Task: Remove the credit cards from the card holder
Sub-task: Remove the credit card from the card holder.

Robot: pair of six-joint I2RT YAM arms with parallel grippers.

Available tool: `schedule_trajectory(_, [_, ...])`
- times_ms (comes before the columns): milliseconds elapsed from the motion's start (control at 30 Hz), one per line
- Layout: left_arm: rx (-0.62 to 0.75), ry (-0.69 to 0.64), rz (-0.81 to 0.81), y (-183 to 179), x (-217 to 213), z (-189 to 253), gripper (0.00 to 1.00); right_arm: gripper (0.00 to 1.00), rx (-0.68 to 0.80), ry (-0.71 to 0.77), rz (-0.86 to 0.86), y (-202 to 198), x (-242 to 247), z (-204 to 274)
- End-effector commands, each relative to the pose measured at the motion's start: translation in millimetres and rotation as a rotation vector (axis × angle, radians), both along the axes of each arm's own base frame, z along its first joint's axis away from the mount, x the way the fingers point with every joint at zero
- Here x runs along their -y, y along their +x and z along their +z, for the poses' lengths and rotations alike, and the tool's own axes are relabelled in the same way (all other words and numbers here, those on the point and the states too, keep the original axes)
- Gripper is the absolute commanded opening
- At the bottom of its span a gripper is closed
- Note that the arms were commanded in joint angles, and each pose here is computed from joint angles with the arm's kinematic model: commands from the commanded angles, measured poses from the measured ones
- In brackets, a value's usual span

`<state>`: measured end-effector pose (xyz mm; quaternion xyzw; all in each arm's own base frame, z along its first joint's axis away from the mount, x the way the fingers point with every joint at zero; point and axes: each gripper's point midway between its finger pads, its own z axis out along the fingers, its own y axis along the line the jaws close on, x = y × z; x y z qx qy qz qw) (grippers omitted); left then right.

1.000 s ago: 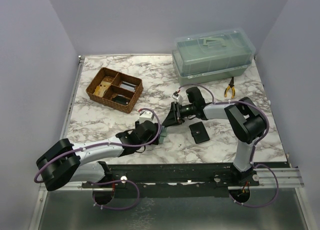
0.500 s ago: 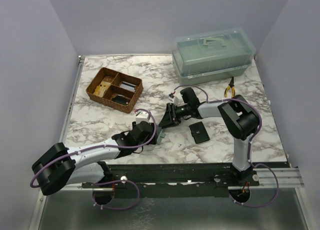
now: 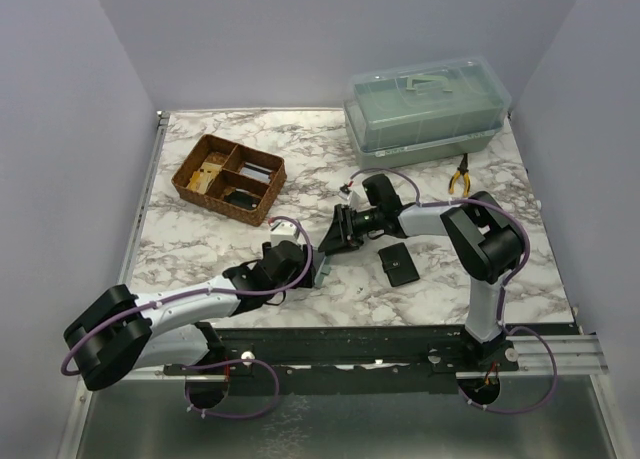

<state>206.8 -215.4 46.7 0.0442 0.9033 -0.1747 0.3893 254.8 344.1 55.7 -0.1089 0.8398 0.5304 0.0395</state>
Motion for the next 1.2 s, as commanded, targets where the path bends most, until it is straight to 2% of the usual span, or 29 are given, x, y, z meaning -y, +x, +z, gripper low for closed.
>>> schedule_trajectory(0, [-0.003, -0.013, -0.026, 4, 10, 4, 0.76, 0.47, 0.006, -0.057, -0.021, 0, 3, -12])
schedule_trajectory(100, [-0.009, 0.004, -0.034, 5, 12, 1, 0.80, 0.47, 0.000, -0.058, -0.022, -3, 4, -12])
schedule_trajectory(467, [-0.025, 0.051, -0.035, 7, 11, -10, 0.82, 0.47, -0.024, -0.075, -0.032, -3, 5, -20])
schedule_trajectory(767, [-0.024, 0.013, -0.053, 6, 18, -10, 0.85, 0.47, -0.035, -0.074, -0.035, -7, 6, -18])
schedule_trajectory(1000, [-0.036, 0.004, -0.041, 3, 16, -16, 0.85, 0.48, -0.040, -0.073, -0.029, -8, 4, -18])
schedule_trajectory(1167, [-0.049, 0.025, -0.025, 2, 11, -24, 0.81, 0.49, -0.022, -0.080, -0.038, -6, 6, -17])
